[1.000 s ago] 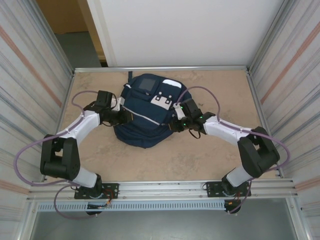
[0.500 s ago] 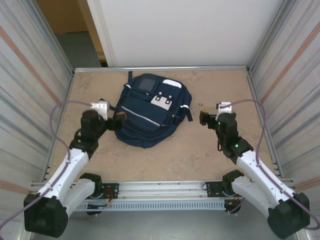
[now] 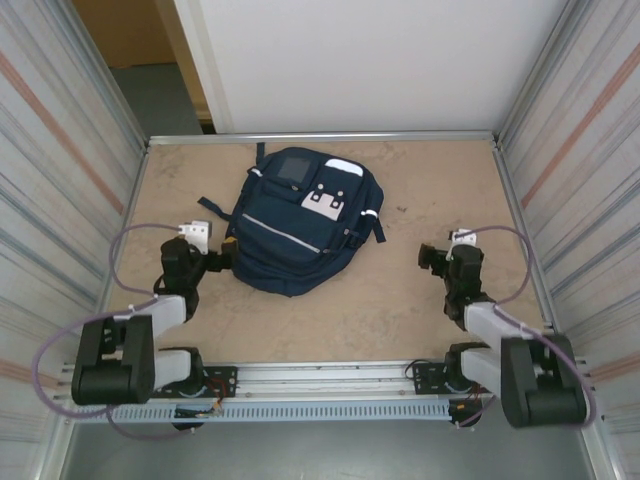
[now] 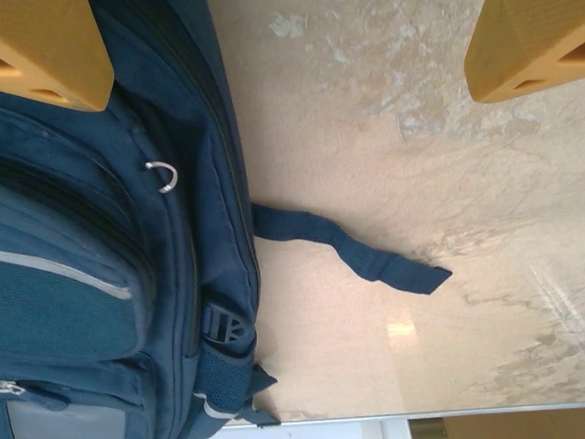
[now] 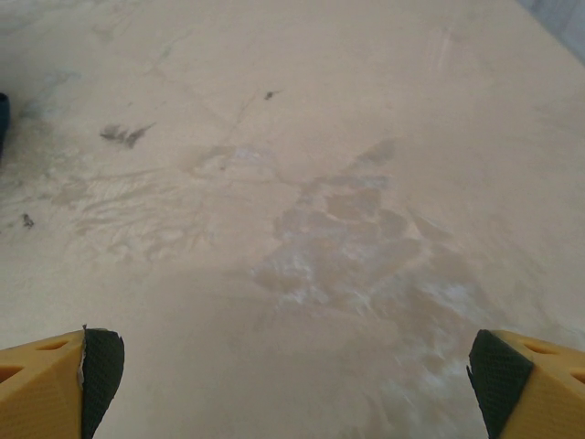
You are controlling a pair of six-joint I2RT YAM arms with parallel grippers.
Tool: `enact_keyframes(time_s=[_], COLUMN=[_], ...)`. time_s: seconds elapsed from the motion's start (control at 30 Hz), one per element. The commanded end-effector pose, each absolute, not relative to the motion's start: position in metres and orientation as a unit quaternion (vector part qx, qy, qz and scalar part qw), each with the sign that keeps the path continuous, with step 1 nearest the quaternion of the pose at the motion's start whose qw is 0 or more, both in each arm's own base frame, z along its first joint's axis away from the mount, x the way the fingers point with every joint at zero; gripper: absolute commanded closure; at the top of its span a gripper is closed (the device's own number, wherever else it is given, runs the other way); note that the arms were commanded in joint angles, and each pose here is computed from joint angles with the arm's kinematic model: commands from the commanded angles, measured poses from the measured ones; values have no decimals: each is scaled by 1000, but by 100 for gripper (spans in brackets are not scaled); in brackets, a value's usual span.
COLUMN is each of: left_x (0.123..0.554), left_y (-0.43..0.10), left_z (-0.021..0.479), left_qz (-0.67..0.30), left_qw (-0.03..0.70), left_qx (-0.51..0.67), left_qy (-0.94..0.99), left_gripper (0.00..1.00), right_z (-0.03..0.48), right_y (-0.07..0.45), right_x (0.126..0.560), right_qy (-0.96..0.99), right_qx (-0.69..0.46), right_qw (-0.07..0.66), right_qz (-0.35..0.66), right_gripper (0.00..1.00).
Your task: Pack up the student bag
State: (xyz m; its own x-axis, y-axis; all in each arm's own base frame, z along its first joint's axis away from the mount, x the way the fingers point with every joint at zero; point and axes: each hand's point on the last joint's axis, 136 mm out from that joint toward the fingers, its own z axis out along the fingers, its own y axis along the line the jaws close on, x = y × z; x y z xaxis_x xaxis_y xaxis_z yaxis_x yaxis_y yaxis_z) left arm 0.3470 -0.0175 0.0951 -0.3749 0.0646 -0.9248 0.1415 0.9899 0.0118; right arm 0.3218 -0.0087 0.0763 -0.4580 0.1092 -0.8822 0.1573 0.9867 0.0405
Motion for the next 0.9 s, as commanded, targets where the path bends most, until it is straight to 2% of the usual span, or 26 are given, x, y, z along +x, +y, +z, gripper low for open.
enact_keyframes(time_s=[0.0,0.07,0.1,0.23,0.3,0.37,0.43,0.5,0.67,0.87], left_x=[365,369,372,379,383,386,387,388,395,395], left_y=[-17,-15,-14,-11,-14,-22,-33,-39,-20,-19], left_z=[127,121,120,103,100,97,96,95,92,92], left_qz=[-45,-51,-51,-48,-45,-37,-43,-54,-28,-29], left_qw=[624,613,607,597,600,581,579,569,556,554], left_qx=[66,61,59,51,60,78,106,121,65,64], left_qy=[778,786,791,799,797,809,807,812,828,829], left_gripper=[1,1,1,1,1,1,1,1,1,1], right_z=[116,116,108,93,86,90,84,84,83,83], right_y=[-1,-6,-13,-23,-16,-30,-36,-34,-31,-30], right_x=[370,380,381,384,384,387,389,390,391,392], right_qy=[814,807,815,794,819,802,824,824,828,828], right_qx=[39,35,55,71,63,96,109,101,92,91], right_qw=[579,587,575,603,567,583,554,556,552,553], right_qz=[-35,-55,-51,-33,-58,-86,-46,-38,-34,-32], right_gripper=[1,1,1,1,1,1,1,1,1,1])
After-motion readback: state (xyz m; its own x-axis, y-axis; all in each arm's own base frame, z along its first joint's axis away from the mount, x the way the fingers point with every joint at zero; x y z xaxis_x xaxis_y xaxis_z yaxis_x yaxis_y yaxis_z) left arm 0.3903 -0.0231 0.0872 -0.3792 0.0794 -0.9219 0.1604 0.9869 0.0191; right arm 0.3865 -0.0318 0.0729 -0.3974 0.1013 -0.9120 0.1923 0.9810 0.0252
